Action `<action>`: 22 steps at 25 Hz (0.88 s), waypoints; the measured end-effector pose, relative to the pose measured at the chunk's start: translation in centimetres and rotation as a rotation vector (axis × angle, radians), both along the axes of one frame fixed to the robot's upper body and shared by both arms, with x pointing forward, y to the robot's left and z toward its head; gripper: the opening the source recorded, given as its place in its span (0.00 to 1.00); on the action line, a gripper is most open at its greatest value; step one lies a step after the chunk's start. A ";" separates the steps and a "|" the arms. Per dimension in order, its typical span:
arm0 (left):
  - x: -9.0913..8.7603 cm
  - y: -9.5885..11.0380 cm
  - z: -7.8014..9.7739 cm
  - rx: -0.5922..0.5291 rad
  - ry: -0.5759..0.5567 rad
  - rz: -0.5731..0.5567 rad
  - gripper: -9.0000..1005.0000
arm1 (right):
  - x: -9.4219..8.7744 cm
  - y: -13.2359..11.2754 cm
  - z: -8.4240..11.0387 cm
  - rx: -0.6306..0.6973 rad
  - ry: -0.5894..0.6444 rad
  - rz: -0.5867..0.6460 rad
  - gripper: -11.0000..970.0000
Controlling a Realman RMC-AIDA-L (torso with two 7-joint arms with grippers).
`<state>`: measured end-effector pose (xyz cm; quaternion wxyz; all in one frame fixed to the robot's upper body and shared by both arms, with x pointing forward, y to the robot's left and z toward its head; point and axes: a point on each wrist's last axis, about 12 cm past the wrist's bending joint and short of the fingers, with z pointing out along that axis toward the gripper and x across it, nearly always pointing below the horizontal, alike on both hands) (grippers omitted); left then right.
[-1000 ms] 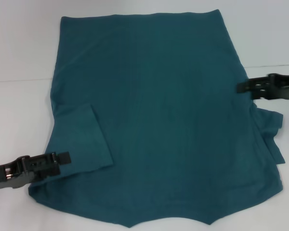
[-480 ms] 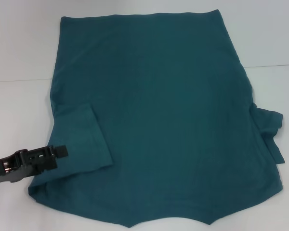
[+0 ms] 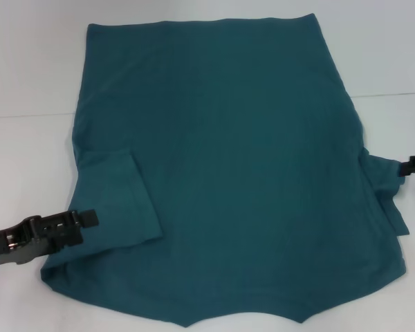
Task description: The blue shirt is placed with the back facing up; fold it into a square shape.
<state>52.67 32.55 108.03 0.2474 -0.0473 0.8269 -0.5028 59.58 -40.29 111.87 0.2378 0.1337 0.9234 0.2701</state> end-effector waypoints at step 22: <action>-0.2 0.3 -0.5 0.019 0.002 0.027 0.78 | 1.3 2.3 -2.4 0.001 0.014 -0.047 0.74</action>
